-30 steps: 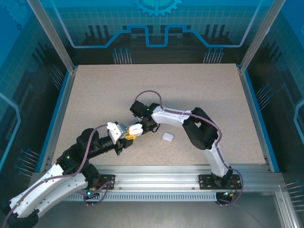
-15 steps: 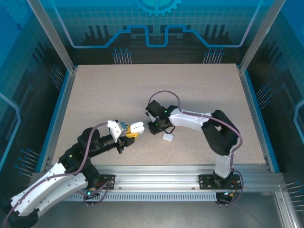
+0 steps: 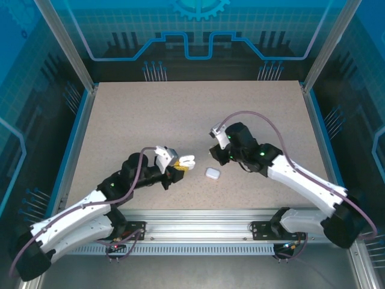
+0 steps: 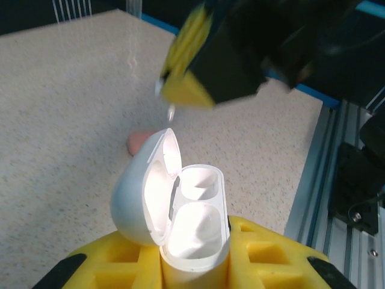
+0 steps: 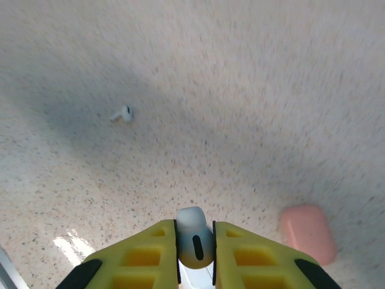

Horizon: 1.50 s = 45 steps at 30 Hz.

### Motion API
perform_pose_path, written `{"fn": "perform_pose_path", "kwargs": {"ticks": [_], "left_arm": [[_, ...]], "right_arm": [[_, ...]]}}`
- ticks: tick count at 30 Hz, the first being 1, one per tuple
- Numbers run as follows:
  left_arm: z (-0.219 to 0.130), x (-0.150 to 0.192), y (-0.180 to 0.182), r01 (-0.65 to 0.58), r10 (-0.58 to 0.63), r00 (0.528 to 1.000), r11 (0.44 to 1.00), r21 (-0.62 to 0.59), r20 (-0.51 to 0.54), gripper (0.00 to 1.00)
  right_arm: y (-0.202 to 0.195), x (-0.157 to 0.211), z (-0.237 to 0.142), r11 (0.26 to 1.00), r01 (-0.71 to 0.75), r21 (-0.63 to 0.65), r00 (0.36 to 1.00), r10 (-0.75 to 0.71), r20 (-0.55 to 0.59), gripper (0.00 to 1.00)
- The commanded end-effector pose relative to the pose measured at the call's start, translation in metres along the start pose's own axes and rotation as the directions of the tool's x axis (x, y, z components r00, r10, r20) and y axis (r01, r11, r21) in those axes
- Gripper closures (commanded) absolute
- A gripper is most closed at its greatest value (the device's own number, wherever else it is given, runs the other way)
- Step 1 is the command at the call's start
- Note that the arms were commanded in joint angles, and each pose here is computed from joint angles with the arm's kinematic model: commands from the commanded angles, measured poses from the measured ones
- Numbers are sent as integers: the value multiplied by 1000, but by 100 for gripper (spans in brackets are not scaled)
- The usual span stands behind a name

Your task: Insert the wireless bluetooth earbuds into the charging case

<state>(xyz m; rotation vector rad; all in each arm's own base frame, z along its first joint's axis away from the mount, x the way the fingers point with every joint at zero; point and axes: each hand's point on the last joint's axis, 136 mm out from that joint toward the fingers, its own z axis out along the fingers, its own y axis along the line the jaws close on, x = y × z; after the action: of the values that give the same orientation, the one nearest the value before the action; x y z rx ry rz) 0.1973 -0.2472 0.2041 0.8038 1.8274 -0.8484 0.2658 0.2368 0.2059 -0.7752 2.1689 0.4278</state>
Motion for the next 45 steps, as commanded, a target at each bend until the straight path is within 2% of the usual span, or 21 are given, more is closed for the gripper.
{"fn": "perform_pose_path", "kwargs": {"ticks": [1, 7, 17, 45], "left_arm": [[10, -14, -16, 7, -7, 1000, 995, 97, 8, 88], [21, -15, -18, -6, 7, 1000, 992, 123, -5, 89], [23, -19, -24, -14, 15, 1000, 987, 160, -1, 89], [21, -25, -27, -5, 1, 1000, 984, 176, 25, 88]], "right_arm": [[8, -14, -27, 986, 168, -3, 981, -167, 102, 83], [22, -20, -53, 951, 307, 28, 939, -308, 150, 83], [57, -6, -44, 882, 472, -15, 879, -469, 81, 83], [78, -4, -29, 829, 558, -20, 829, -557, 53, 83]]}}
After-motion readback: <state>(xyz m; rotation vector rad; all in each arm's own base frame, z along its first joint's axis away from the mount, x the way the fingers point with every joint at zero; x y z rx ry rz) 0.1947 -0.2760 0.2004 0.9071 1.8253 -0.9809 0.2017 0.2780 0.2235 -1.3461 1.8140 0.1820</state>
